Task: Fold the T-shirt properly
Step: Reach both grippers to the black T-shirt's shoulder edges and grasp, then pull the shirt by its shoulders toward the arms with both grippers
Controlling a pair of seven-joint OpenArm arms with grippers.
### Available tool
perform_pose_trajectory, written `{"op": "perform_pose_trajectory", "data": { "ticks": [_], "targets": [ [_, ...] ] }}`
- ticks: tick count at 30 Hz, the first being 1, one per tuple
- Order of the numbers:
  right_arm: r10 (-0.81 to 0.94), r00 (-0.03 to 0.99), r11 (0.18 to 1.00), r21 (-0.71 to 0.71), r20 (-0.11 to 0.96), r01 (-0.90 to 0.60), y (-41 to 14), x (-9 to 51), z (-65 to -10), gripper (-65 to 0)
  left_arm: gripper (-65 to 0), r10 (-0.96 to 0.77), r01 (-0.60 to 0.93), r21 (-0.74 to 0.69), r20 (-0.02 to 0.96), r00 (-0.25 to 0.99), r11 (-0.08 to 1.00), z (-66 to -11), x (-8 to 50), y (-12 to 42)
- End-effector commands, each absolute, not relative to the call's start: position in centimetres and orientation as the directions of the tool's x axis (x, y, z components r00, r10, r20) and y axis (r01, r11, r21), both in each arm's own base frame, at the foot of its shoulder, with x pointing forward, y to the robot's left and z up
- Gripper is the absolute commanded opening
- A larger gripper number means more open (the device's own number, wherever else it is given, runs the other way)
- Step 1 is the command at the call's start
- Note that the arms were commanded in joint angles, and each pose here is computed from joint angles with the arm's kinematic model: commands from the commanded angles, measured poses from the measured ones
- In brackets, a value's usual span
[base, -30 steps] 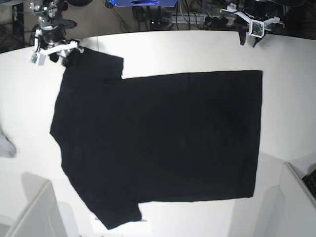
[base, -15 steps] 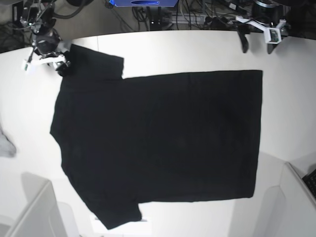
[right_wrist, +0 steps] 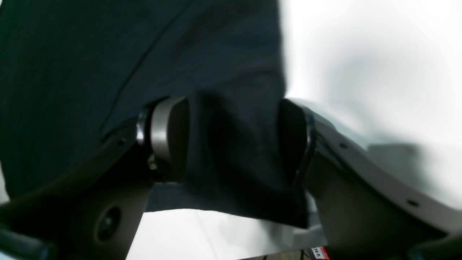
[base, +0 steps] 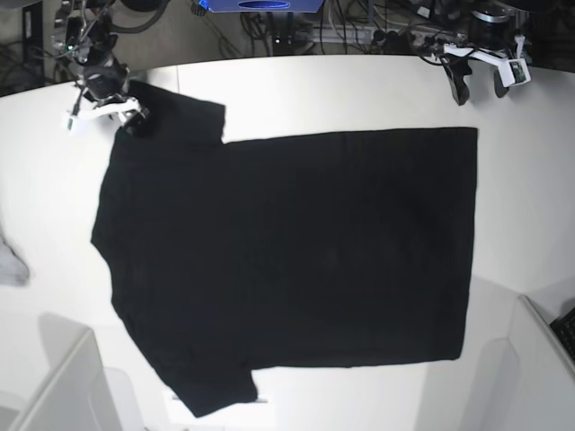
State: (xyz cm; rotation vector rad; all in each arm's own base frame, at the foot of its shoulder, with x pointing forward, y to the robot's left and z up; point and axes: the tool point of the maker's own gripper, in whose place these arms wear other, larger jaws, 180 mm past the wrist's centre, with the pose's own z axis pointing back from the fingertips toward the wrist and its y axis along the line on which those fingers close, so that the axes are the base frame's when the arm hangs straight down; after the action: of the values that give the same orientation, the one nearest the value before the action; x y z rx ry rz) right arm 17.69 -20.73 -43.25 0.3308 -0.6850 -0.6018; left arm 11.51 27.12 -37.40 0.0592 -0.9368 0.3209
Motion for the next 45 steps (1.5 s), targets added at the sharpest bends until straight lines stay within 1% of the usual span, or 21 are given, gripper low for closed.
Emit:
{"op": "perform_pose_trajectory", "data": {
  "ticks": [1, 3, 4, 6, 7, 9, 10, 11, 13, 15, 16, 20, 22, 24, 26, 27, 29, 31, 36, 45],
  "targets": [
    [-0.61, 0.633, 0.787, 0.461, 0.477, 0.411, -20.7, 17.2, -43.4, -28.2, -18.3, 0.262, -0.303, -0.109, 0.806, 0.53, 0.947, -36.9, 12.1, 27.4],
    [-0.608, 0.64, 0.787, 0.463, 0.469, 0.408, -20.4, 17.1, -43.5, -28.2, -22.2, 0.287, -0.321, -0.116, 0.779, 0.557, 0.94, -37.3, 12.3, 28.1],
    [-0.607, 0.645, 0.787, 0.463, 0.464, 0.408, -20.4, 17.0, -43.6, -28.2, -26.0, 0.294, -0.329, -0.118, 0.774, 0.56, 0.937, -37.4, 12.6, 28.3],
    [-0.605, 0.649, 0.788, 0.462, 0.461, 0.407, -20.3, 17.0, -43.6, -28.5, -35.9, 0.301, -0.349, -0.111, 0.776, 0.555, 0.931, -37.2, 13.4, 29.3],
    [-0.605, 0.65, 0.788, 0.462, 0.46, 0.407, -20.3, 17.0, -43.6, -29.7, -40.3, 0.304, -0.355, -0.111, 0.776, 0.553, 0.928, -37.1, 13.7, 29.6],
    [-0.605, 0.654, 0.788, 0.461, 0.454, 0.408, -20.3, 17.0, -43.8, -35.6, -47.4, 0.31, -0.361, -0.116, 0.779, 0.545, 0.925, -36.9, 14.3, 29.9],
    [-0.607, 0.656, 0.786, 0.46, 0.448, 0.414, -20.3, 16.8, -44.0, -39.9, -50.0, 0.311, -0.362, -0.117, 0.781, 0.542, 0.925, -36.8, 14.5, 30.0],
    [-0.61, 0.657, 0.784, 0.459, 0.444, 0.418, -20.4, 16.8, -44.3, -43.7, -51.2, 0.31, -0.36, -0.119, 0.786, 0.535, 0.925, -36.6, 14.9, 30.0],
    [-0.617, 0.657, 0.779, 0.456, 0.433, 0.431, -20.6, 16.8, -44.9, -52.7, -49.7, 0.308, -0.358, -0.121, 0.79, 0.53, 0.926, -36.5, 15.2, 30.0],
    [-0.624, 0.657, 0.774, 0.451, 0.423, 0.445, -20.9, 16.5, -45.4, -61.8, -45.1, 0.31, -0.359, -0.123, 0.79, 0.529, 0.925, -36.5, 15.2, 30.0],
    [-0.627, 0.657, 0.772, 0.448, 0.419, 0.451, -21.0, 16.4, -45.6, -65.0, -42.5, 0.313, -0.36, -0.125, 0.789, 0.528, 0.924, -36.5, 15.2, 30.0],
    [-0.63, 0.658, 0.77, 0.446, 0.412, 0.457, -21.1, 16.1, -45.8, -65.0, -30.6, 0.314, -0.36, -0.127, 0.789, 0.529, 0.924, -36.5, 15.2, 29.9],
    [-0.63, 0.658, 0.77, 0.446, 0.412, 0.457, -21.1, 16.1, -45.8, -65.0, -24.0, 0.315, -0.359, -0.129, 0.789, 0.528, 0.924, -36.5, 15.3, 29.8],
    [-0.628, 0.66, 0.771, 0.447, 0.412, 0.454, -20.9, 16.2, -45.8, -65.0, -15.1, 0.313, -0.357, -0.13, 0.792, 0.523, 0.925, -36.4, 15.5, 29.9],
    [-0.628, 0.661, 0.771, 0.448, 0.411, 0.453, -20.9, 16.2, -45.8, -65.0, -9.7, 0.319, -0.362, -0.133, 0.791, 0.522, 0.923, -36.7, 15.7, 30.0],
    [-0.628, 0.661, 0.771, 0.448, 0.411, 0.453, -20.9, 16.2, -45.8, -65.0, -9.2, 0.324, -0.369, -0.132, 0.788, 0.524, 0.92, -37.0, 15.7, 30.2],
    [-0.628, 0.66, 0.771, 0.447, 0.412, 0.454, -20.9, 16.2, -45.8, -65.0, -10.2, 0.339, -0.385, -0.138, 0.781, 0.524, 0.913, -37.8, 15.9, 30.6],
    [-0.629, 0.66, 0.77, 0.446, 0.412, 0.456, -21.0, 16.1, -45.8, -65.0, -11.2, 0.36, -0.401, -0.141, 0.757, 0.545, 0.905, -39.0, 15.9, 30.8],
    [-0.629, 0.659, 0.77, 0.445, 0.411, 0.457, -21.1, 16.0, -45.8, -65.0, -11.0, 0.411, -0.415, -0.171, 0.686, 0.601, 0.893, -40.9, 17.1, 30.3],
    [-0.629, 0.661, 0.77, 0.443, 0.409, 0.459, -21.1, 15.9, -45.9, -65.0, -11.0, 0.5, -0.452, -0.248, 0.615, 0.61, 0.857, -42.9, 18.6, 28.5]
  ]
}}
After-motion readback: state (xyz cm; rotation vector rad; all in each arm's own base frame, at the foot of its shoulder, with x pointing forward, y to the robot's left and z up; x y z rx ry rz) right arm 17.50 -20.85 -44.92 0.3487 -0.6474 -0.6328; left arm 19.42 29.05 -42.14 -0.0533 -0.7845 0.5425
